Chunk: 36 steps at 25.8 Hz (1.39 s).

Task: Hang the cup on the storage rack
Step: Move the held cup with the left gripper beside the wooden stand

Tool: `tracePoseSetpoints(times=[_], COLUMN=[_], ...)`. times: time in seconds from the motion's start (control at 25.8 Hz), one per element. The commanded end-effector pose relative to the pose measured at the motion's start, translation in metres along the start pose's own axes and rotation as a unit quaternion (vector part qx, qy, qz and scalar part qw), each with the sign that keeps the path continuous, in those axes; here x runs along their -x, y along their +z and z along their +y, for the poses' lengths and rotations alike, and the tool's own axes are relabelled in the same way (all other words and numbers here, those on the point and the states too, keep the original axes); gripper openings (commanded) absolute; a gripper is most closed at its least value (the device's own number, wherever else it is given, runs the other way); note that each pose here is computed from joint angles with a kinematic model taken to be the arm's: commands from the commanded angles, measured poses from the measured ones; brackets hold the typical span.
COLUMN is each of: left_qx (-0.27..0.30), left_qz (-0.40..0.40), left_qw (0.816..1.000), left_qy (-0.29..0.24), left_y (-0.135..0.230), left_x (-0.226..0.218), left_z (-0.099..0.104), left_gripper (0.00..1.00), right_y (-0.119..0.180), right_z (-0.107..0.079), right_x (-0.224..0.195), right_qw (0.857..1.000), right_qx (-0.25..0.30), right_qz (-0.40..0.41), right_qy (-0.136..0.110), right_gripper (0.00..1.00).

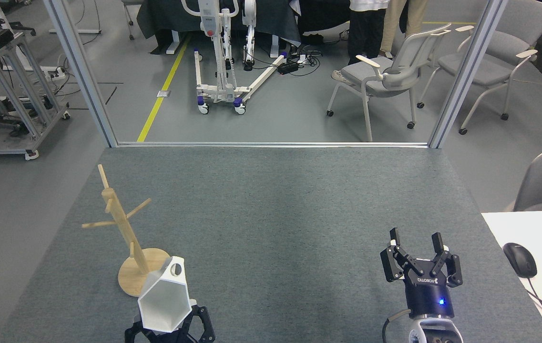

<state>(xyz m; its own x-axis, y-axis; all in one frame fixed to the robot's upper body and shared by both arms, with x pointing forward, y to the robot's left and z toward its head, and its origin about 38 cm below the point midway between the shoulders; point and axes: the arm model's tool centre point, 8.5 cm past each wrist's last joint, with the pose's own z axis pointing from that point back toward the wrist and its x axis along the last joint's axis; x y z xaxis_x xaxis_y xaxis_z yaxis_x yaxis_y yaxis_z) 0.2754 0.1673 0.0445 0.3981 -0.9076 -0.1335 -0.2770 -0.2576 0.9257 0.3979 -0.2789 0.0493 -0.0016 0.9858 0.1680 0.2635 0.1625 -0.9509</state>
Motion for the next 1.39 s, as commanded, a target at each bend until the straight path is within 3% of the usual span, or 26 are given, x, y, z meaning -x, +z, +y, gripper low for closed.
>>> tracePoseSetpoints(times=[0.0, 0.23, 0.46, 0.62, 0.89, 1.35], left_qx=[0.003, 0.025, 0.088, 0.093, 0.156, 0.150], left_qz=[-0.003, 0.037, 0.073, 0.091, 0.129, 0.158], left_qw=[1.000, 0.997, 0.991, 0.987, 0.977, 0.974], left_qy=[-0.030, -0.064, -0.075, -0.092, -0.074, -0.062], left_y=[-0.007, -0.029, -0.043, -0.061, -0.072, -0.103], left_x=[0.020, 0.051, 0.071, 0.094, 0.112, 0.129], left_z=[-0.010, -0.027, -0.044, -0.050, -0.062, -0.056], left_gripper=[0.00, 0.00, 0.00, 0.00, 0.00, 0.00], right_y=[-0.003, -0.013, -0.012, -0.011, -0.012, -0.012], right_z=[-0.002, -0.010, -0.010, -0.009, -0.008, -0.008], right_x=[-0.001, -0.004, -0.004, -0.004, -0.002, 0.002], right_qw=[1.000, 0.998, 0.997, 0.997, 0.994, 0.993], right_qx=[-0.016, -0.066, -0.070, -0.071, -0.110, -0.113], right_qz=[0.004, 0.014, 0.013, 0.012, 0.012, 0.012], right_qy=[0.003, 0.005, 0.012, 0.017, 0.020, 0.024], right_gripper=[0.99, 0.99, 0.99, 0.99, 0.99, 0.99])
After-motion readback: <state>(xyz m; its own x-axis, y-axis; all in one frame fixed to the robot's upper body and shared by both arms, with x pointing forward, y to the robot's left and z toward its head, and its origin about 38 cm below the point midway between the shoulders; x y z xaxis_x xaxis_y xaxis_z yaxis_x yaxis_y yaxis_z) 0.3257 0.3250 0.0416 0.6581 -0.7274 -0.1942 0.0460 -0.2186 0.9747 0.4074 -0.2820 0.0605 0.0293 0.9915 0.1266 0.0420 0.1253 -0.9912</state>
